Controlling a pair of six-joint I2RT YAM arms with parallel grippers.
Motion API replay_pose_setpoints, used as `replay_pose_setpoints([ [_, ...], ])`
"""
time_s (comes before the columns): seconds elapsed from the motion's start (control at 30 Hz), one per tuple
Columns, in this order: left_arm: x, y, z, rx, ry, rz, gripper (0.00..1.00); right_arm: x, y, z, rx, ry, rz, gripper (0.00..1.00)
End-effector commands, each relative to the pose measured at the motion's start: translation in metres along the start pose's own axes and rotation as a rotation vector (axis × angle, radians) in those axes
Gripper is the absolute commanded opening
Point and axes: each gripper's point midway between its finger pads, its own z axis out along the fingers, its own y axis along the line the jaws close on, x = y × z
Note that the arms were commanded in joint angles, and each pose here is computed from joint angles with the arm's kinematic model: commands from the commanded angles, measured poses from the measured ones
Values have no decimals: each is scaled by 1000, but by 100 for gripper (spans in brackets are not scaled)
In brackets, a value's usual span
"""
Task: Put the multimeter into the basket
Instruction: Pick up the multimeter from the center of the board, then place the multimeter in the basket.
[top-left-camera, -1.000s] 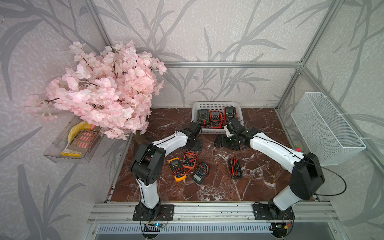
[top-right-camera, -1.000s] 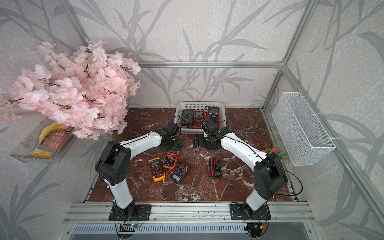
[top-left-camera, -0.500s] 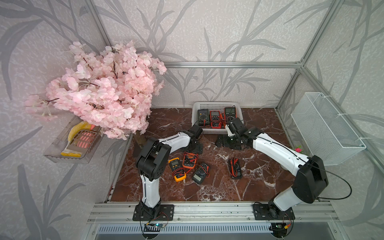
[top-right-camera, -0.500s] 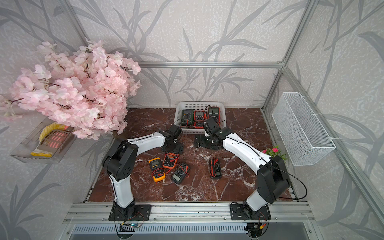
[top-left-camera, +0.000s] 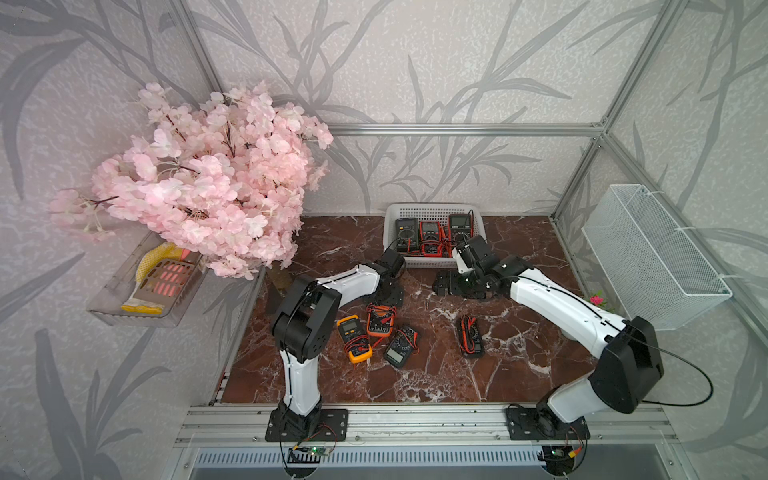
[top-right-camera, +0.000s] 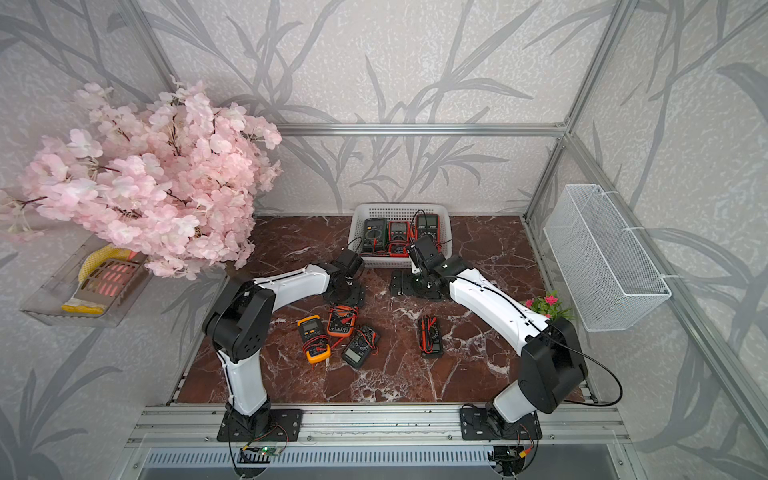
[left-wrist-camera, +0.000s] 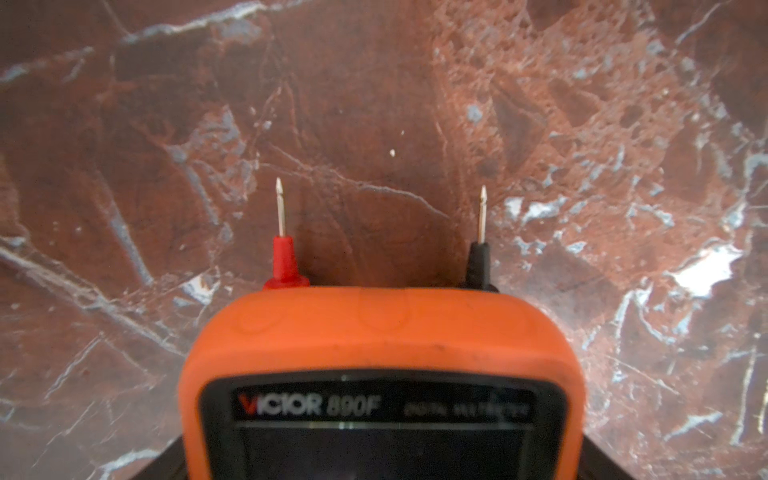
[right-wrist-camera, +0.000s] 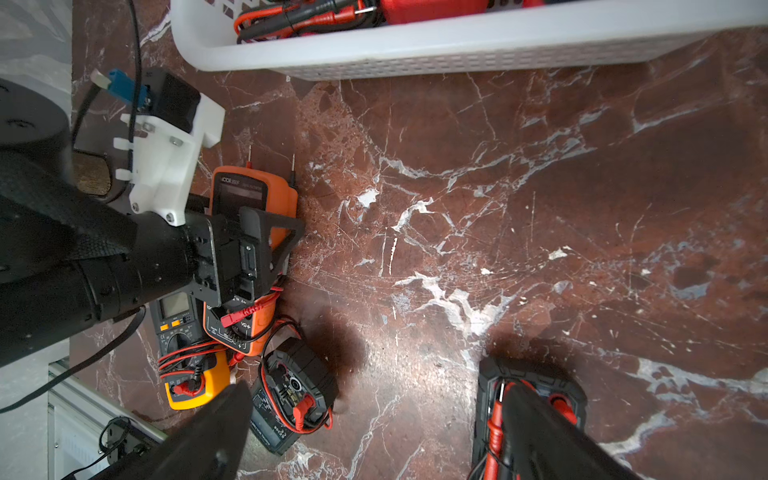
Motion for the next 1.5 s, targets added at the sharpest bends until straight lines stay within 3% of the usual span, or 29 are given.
replay_pose_setpoints([
  [0.0, -23, -6, -31, 31, -77, -26, 55, -7, 2, -13, -31, -30, -9, 99],
  [0.47, -68, -13, -92, 48, -204, -40, 43, -41, 1, -34, -134, -103, 76, 99],
  [0.93, -114, -30, -161, 145, -351, -71, 40, -61, -8, -50, -174, -148, 131, 99],
  [1.13, -110, -30, -158, 148, -335, -83, 40, -62, -12, -50, -174, -151, 141, 99],
  [1.47, -73, -23, -112, 152, -260, -164, 40, -55, -20, -48, -160, -134, 145, 99],
])
